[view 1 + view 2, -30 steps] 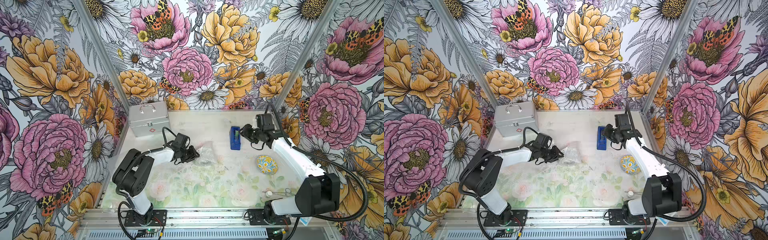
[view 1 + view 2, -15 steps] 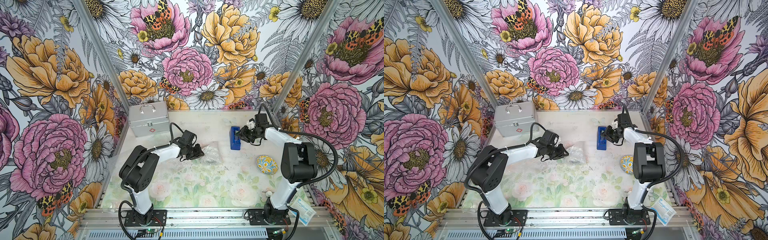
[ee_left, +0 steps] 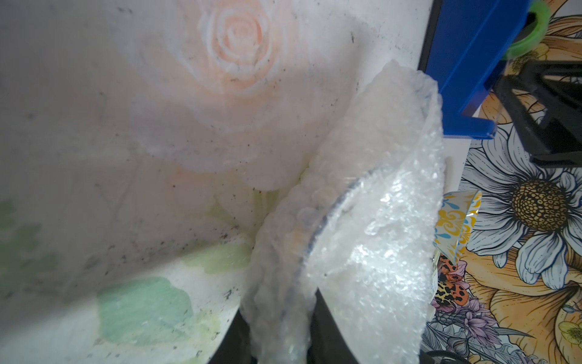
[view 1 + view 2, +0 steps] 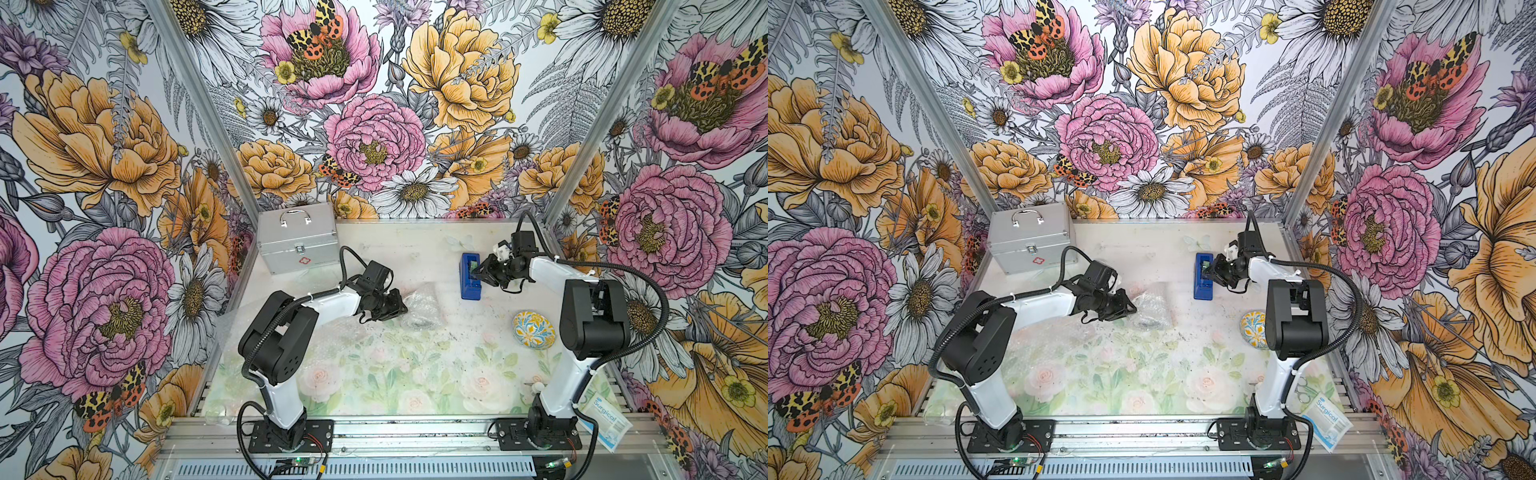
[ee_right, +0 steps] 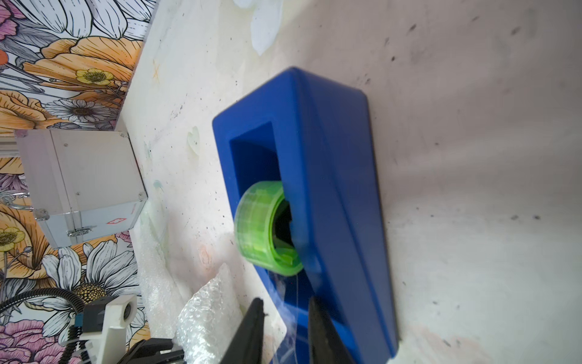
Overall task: Wrap bowls in bubble wrap
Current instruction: Tear off the tape using the Tape Cutter.
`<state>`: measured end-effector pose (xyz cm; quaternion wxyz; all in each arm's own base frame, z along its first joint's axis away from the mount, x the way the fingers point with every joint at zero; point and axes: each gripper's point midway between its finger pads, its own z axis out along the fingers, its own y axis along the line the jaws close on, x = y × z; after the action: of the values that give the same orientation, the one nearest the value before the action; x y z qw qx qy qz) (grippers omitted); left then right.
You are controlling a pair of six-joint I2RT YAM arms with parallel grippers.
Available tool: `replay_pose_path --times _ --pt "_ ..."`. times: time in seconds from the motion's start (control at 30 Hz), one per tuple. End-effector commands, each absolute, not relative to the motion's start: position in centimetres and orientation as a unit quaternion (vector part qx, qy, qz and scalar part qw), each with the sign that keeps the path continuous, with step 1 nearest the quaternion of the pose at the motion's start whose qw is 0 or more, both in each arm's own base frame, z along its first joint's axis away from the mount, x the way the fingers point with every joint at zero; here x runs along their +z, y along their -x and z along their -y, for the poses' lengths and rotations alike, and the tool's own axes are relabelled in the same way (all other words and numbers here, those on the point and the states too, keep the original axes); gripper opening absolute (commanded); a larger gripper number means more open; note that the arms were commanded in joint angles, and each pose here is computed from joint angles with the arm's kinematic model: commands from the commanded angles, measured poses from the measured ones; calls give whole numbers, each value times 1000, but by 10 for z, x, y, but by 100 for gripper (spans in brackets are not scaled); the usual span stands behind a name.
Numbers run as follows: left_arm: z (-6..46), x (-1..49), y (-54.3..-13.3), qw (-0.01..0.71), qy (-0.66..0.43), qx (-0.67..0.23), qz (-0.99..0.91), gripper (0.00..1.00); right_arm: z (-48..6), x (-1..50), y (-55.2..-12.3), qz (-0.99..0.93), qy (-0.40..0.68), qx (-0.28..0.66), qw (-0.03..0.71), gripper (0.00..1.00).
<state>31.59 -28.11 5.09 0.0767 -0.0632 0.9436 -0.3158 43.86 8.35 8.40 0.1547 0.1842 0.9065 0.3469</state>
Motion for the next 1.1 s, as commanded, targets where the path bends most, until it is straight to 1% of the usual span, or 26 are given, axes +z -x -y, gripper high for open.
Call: replay_pose_path --times 0.0,0.43,0.6,0.77,0.87,0.93,1.03,1.07 --pt "281 61 -321 97 49 -315 -943 25 -85 72 -437 -903 -189 356 146 27" --pt "280 60 -318 98 49 -313 -943 24 -87 64 -430 -897 -201 370 138 22" --pt "280 59 -318 97 50 -313 -944 24 -89 67 -429 -893 -201 377 139 17" --pt "280 58 -317 96 51 -313 -943 24 -92 76 -431 -888 -198 388 147 15" --pt "280 57 -317 97 51 -313 -943 24 -98 84 -432 -885 -189 398 148 12" --pt "280 57 -317 97 52 -313 -943 24 -103 91 -434 -883 -182 404 152 6" --pt "280 57 -317 98 53 -313 -943 24 -106 98 -435 -883 -178 405 158 0" --pt "280 57 -317 98 52 -314 -943 24 -107 99 -435 -882 -177 406 159 0"
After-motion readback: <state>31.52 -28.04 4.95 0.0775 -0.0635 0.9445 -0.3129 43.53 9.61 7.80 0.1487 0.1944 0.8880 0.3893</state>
